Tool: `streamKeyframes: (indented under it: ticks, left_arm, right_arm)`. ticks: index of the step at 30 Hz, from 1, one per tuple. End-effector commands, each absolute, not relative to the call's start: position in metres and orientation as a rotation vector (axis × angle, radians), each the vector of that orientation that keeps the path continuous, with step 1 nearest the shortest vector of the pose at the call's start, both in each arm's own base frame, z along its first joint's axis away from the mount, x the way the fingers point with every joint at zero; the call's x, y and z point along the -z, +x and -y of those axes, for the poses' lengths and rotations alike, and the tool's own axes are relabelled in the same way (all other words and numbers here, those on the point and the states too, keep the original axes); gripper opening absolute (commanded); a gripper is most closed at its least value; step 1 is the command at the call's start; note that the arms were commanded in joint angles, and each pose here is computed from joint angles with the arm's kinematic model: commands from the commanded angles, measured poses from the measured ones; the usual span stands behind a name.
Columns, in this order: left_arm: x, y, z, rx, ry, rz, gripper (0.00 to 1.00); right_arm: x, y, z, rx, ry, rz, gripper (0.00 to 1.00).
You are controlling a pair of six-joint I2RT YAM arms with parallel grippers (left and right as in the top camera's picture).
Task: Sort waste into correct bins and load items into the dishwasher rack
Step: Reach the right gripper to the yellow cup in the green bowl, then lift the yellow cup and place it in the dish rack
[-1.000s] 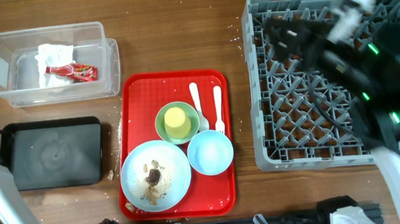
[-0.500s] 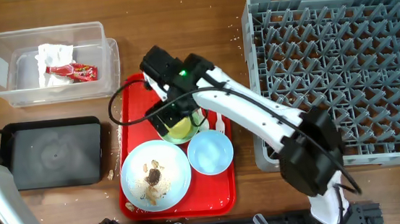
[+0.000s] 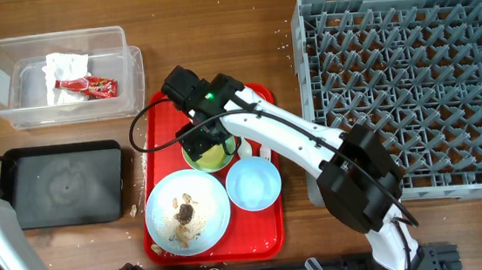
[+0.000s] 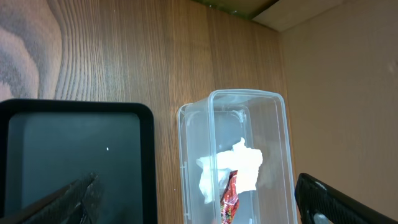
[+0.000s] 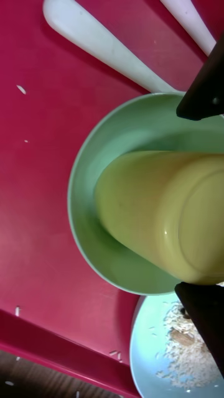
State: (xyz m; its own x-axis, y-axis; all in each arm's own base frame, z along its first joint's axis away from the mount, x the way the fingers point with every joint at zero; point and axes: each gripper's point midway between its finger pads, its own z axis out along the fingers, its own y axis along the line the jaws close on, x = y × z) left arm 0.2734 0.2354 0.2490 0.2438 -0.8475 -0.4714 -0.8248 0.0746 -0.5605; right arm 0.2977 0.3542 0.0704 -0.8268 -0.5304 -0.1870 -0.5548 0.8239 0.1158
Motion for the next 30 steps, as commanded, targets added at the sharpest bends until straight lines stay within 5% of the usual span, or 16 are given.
streamKeyframes:
  ticks: [1,5,10,17,22,30]
  left_arm:
    - [-0.251,0.272,-0.237,0.037,-1.726,-1.538,1.0]
    - [-0.251,0.272,-0.237,0.037,-1.726,-1.538,1.0]
    - [-0.251,0.272,-0.237,0.037,-1.726,-1.538,1.0]
    - [-0.251,0.272,-0.237,0.037,-1.726,-1.538,1.0]
    - [-0.251,0.272,-0.237,0.037,-1.726,-1.538,1.0]
    - [-0.251,0.272,-0.237,0.037,-1.726,-1.538,1.0]
  right_arm:
    - [-0.049,0.297,-0.349,-0.173,-0.83,-2.879,0.82]
    - [-0.044,0.286,-0.353,-0.172,-0.84,-2.891,0.79]
    - [-0.055,0.286,-0.361,-0.196,-0.812,-2.879,0.63]
    - [-0.141,0.329,-0.33,-0.219,-0.635,-2.769,0.6]
    - [-0.248,0.443,-0.121,-0.125,-0.039,-2.539,0.59]
    - [-0.183,0.48,0.06,0.019,0.433,-2.606,0.61]
